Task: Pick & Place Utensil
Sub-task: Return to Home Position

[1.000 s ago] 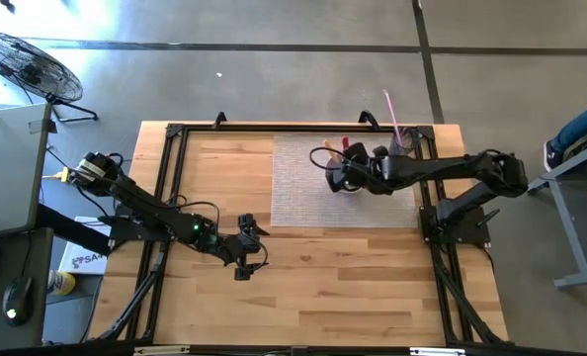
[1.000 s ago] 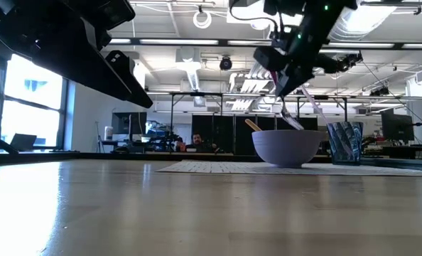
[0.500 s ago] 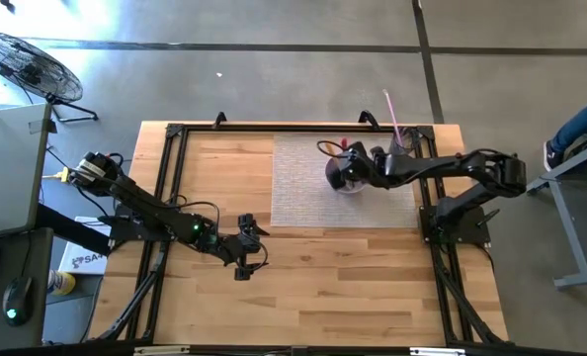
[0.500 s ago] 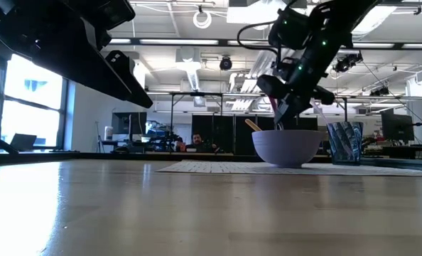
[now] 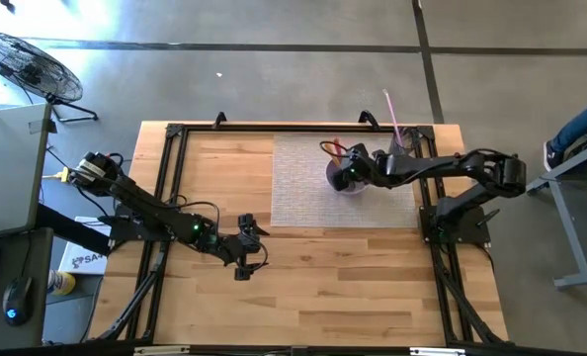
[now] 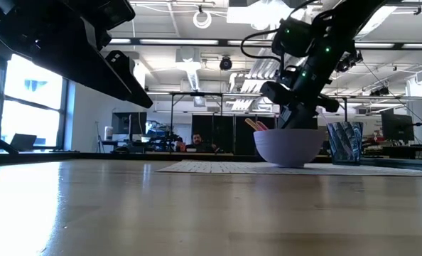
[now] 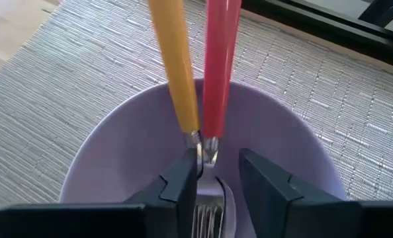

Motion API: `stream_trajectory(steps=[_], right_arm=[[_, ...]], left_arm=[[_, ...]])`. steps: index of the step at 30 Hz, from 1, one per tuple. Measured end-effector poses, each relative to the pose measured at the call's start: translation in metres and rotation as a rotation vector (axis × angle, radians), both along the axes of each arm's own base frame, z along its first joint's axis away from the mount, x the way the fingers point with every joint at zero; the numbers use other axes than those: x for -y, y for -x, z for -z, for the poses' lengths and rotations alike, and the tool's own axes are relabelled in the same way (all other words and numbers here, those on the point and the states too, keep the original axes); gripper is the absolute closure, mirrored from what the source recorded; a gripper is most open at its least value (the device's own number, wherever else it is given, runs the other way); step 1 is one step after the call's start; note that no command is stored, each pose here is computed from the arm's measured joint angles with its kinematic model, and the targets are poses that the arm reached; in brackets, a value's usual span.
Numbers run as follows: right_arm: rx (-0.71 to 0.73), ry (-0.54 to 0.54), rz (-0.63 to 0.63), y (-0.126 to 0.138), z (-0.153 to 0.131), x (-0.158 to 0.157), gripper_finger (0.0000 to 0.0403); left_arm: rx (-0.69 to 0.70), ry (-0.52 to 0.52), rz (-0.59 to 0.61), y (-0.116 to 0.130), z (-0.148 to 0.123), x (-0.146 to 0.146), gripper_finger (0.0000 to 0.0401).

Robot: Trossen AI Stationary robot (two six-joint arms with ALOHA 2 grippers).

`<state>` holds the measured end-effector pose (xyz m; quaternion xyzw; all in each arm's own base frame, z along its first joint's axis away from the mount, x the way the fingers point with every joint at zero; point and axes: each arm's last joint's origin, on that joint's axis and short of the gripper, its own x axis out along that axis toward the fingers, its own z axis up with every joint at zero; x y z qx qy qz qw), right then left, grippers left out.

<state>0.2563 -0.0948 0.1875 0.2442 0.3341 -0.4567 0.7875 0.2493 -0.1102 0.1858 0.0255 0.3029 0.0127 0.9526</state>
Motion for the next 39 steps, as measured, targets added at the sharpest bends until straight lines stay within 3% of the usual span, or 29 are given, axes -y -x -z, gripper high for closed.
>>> stream_trajectory(steps=[6,13,16,25,31,39], right_arm=[[0.012,-0.005,-0.005,-0.002,-0.003,0.0,0.0272],[0.067,0.014,-0.131,-0.013,-0.027,-0.012,0.0263],[0.116,0.045,-0.239,-0.013,-0.043,-0.027,0.027],[0.267,0.179,-0.734,-0.007,-0.081,-0.111,0.0308],[0.443,0.111,-1.006,0.0,-0.068,-0.151,0.0339],[0.586,0.014,-1.131,0.021,-0.027,-0.171,0.0389]], left_arm=[[0.001,0.0,0.0,0.0,0.0,0.0,0.0004],[0.0,0.0,0.0,0.0,0.0,0.0,0.0004],[0.0,0.0,0.0,0.0,0.0,0.0,0.0004],[0.0,0.0,0.0,0.0,0.0,0.0,0.0004],[0.0,0.0,0.0,0.0,0.0,0.0,0.0004],[0.0,0.0,0.0,0.0,0.0,0.0,0.0004]])
